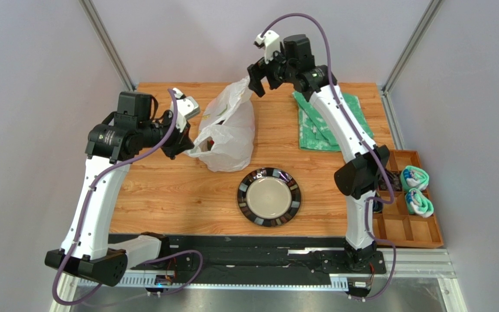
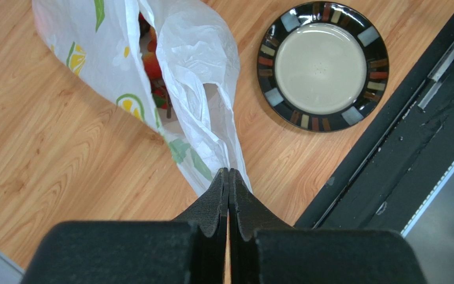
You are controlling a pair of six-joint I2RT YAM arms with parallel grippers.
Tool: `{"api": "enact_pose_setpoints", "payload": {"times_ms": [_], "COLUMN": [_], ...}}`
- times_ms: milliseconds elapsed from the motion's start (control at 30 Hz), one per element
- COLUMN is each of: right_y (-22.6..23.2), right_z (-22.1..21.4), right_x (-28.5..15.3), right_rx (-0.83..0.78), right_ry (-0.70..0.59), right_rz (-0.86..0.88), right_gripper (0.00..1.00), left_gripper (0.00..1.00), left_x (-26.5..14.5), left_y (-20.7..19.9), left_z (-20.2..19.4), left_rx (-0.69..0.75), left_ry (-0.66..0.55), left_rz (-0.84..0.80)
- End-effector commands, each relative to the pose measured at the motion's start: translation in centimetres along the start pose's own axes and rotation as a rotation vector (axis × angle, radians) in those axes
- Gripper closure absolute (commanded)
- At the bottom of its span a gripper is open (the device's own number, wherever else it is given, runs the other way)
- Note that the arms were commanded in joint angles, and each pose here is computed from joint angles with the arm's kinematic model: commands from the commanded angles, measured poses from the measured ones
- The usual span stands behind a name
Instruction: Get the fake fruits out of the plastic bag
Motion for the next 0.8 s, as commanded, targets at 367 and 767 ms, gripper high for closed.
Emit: {"api": "enact_pose_setpoints", "payload": {"times_ms": [367,767], "right_y": [-1.7,-4.7], "right_z": [1.6,9.1], "right_x": [7.1,3.8], "right_rx": [-0.203,-0.023], "right_ry": [-0.126,-0.475], "right_rz": [-0.233,-0.207], "right_gripper": [0.11,1.0], "left_gripper": [1.0,1.0], "left_x": [0.8,-1.4], "left_y": [2.3,9.0], "left_z": [0.0,9.5], "left_rx": [0.08,0.218], "left_ry": [0.049,-0.143], "left_rz": [0.078,0.387]}}
Point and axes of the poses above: each gripper's point midway between its finger pads, its own x axis out along the fingers, its own y axis along the line the jaws close on, z = x × y, the point moved 5 cm from there along -x, back along the fingers, and after that the axes turned 3 degrees about x, right-handed, at the moved point
